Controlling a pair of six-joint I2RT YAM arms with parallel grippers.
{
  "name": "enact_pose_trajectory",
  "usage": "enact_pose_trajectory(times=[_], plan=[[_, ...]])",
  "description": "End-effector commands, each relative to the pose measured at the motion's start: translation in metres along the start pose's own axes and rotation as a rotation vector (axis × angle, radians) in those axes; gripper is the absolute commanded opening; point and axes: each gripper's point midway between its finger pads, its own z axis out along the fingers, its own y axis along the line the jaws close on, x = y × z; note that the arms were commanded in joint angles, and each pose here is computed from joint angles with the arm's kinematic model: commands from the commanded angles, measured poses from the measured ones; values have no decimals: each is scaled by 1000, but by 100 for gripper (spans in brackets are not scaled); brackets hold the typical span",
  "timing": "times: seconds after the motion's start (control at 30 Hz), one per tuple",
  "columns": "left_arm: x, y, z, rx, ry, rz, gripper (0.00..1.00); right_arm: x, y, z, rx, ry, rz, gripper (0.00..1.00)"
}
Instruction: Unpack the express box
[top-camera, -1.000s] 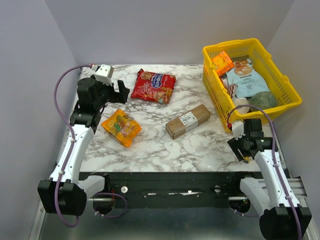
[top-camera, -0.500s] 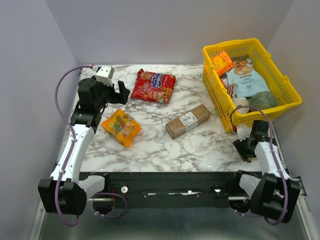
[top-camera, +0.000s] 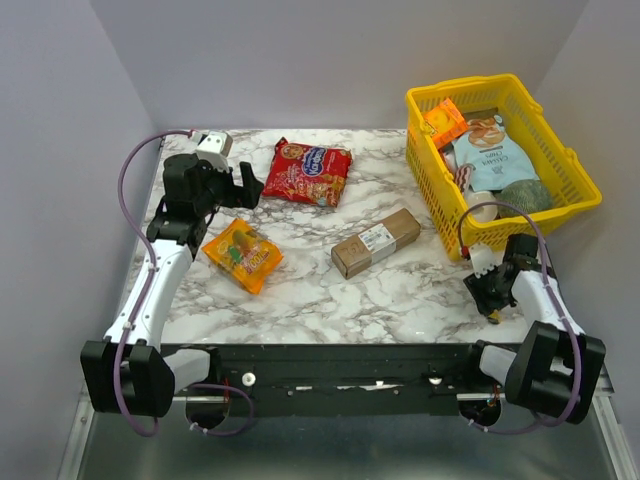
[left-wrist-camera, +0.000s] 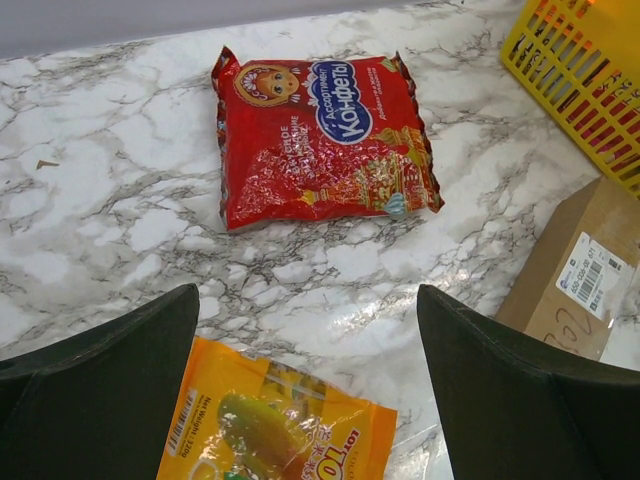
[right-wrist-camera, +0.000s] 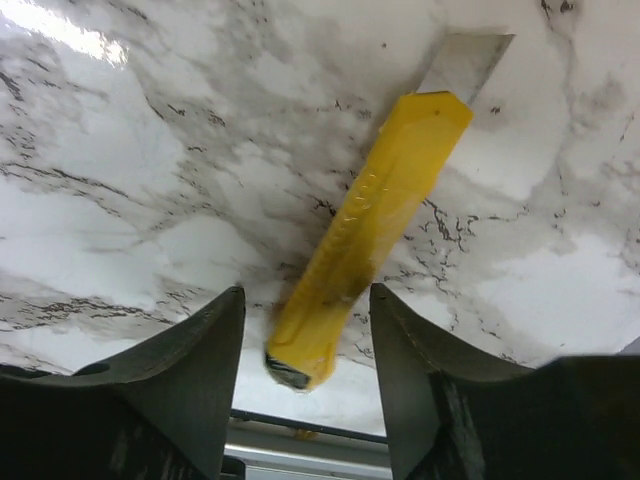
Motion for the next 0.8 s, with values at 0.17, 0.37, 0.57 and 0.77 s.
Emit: enact_pose_trajectory(times=[0.17,0.37,0.57,0.77], plan=[[2,-5,5,38,18,-46,98,-24,2,2,0,-160,-82,34],[7,-10,6,69,13,-65,98,-8,32,-7,-36,-191,-401,28],[14,-12,1,77,29,-48,98,-15,52,-9,-99,-248,-687,26],[24,-37,-11,209,53,109,99,-59,83,-31,-177,-378,-888,23]])
